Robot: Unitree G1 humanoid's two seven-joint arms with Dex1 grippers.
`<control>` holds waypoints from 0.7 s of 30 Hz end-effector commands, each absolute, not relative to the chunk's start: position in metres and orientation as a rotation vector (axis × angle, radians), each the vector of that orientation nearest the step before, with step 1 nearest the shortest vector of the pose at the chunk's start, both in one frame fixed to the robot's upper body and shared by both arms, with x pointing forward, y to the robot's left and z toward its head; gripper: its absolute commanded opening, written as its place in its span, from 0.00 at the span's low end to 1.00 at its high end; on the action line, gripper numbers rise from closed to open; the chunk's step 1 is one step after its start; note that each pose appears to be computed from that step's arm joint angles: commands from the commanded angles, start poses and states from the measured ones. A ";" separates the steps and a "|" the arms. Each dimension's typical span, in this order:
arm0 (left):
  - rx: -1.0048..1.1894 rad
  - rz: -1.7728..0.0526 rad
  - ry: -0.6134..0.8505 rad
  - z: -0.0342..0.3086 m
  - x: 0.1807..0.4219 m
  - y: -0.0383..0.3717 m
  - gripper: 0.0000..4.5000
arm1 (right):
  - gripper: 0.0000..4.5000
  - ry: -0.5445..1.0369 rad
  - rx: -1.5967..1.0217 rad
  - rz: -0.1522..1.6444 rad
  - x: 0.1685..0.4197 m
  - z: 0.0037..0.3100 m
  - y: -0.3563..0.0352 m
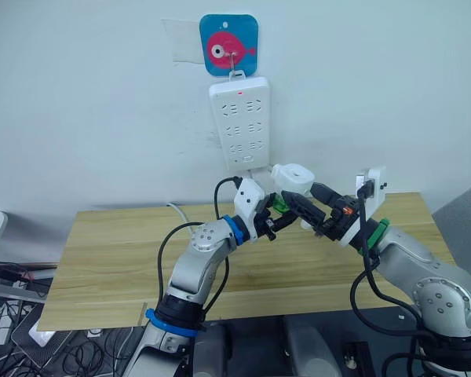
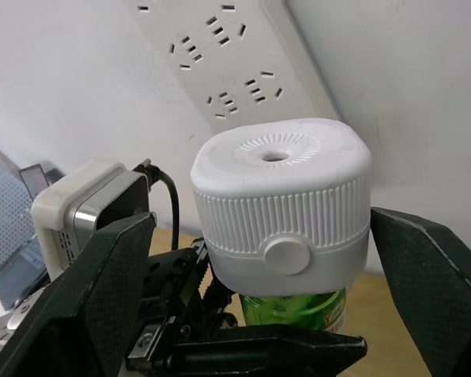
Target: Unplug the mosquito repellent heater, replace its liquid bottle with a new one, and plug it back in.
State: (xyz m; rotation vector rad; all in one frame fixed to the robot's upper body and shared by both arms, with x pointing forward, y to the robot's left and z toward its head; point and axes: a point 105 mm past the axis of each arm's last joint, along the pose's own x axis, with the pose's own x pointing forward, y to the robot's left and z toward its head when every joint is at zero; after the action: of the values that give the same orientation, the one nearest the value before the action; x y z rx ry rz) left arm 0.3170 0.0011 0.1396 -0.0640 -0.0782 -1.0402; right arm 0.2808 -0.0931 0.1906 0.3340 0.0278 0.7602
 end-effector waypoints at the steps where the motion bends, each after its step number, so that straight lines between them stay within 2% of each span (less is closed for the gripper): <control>1: -0.063 -1.095 -0.154 0.160 0.307 -0.007 0.49 | 1.00 -0.028 0.326 0.805 0.278 0.202 -0.081; 12: -0.037 -1.142 -0.149 0.158 0.299 -0.008 0.49 | 1.00 -0.031 0.297 0.794 0.287 0.202 -0.080; 15: -0.040 -1.144 -0.147 0.158 0.298 -0.007 0.49 | 0.86 -0.037 0.298 0.790 0.289 0.203 -0.080; 17: -0.049 -1.147 -0.144 0.158 0.296 -0.007 0.49 | 0.71 -0.037 0.296 0.795 0.288 0.203 -0.079; 21: -0.056 -1.154 -0.136 0.156 0.293 -0.009 0.49 | 0.68 -0.035 0.295 0.808 0.287 0.202 -0.077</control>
State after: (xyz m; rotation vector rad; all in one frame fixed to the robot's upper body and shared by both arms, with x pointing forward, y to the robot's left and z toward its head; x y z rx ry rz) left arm 0.3040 -0.0006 0.1410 -0.0384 -0.0738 -1.1035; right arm 0.2932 -0.0818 0.1905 0.2883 0.0165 0.7655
